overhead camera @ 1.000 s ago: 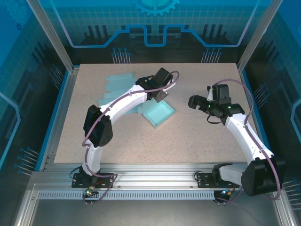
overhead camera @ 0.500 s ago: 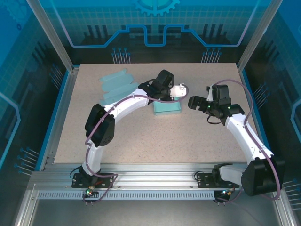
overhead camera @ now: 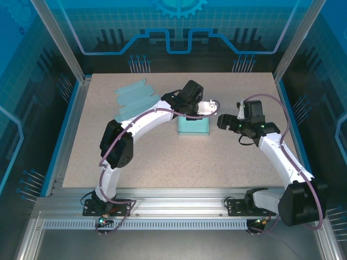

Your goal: Fold the paper box

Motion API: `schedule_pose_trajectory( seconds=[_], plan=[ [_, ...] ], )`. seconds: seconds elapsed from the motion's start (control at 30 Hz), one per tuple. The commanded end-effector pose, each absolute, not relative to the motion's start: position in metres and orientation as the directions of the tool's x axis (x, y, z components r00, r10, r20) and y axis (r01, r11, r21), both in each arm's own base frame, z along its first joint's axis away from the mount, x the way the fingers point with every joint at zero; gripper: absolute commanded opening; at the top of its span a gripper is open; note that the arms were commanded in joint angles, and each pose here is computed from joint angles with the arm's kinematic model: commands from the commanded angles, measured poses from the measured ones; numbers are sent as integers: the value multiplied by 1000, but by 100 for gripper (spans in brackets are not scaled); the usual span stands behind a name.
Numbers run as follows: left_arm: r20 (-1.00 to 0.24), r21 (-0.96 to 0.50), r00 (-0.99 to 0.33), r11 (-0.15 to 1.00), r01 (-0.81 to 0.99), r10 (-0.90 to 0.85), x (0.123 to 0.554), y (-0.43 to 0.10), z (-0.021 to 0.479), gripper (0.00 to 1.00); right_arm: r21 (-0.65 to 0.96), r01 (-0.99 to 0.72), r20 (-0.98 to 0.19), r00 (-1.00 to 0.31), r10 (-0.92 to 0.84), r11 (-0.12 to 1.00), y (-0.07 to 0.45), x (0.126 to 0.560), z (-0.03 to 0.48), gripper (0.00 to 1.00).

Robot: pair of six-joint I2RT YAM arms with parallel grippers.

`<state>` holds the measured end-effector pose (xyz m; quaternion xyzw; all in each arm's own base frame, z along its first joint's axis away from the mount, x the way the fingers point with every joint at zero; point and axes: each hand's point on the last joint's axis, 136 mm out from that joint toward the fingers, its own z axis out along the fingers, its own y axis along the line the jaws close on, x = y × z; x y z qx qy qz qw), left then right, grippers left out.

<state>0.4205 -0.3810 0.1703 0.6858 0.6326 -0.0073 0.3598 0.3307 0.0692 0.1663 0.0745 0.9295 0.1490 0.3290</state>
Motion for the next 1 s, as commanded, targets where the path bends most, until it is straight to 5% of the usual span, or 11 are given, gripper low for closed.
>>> schedule_pose_trajectory(
  seconds=[0.0, 0.47, 0.63, 0.73, 0.83, 0.97],
  plan=[
    [-474, 424, 216, 7, 906, 854, 394, -378, 189, 10, 306, 19, -625, -750, 215, 952, 65, 331, 173, 94],
    [-491, 402, 122, 100, 910, 862, 391, -371, 211, 14, 290, -51, -654, -739, 159, 956, 79, 329, 180, 94],
    [-486, 417, 119, 110, 902, 866, 394, -369, 219, 45, 291, -67, -659, -737, 149, 954, 83, 331, 181, 94],
    [-489, 426, 112, 125, 896, 865, 395, -367, 226, 51, 282, -83, -667, -734, 133, 956, 86, 331, 184, 94],
    [-522, 431, 99, 162, 888, 847, 394, -363, 241, 70, 261, -101, -678, -728, 108, 960, 88, 331, 187, 94],
    [-619, 448, 58, 292, 845, 784, 397, -349, 274, 82, 228, -128, -692, -719, 68, 965, 90, 332, 191, 90]
  ],
)
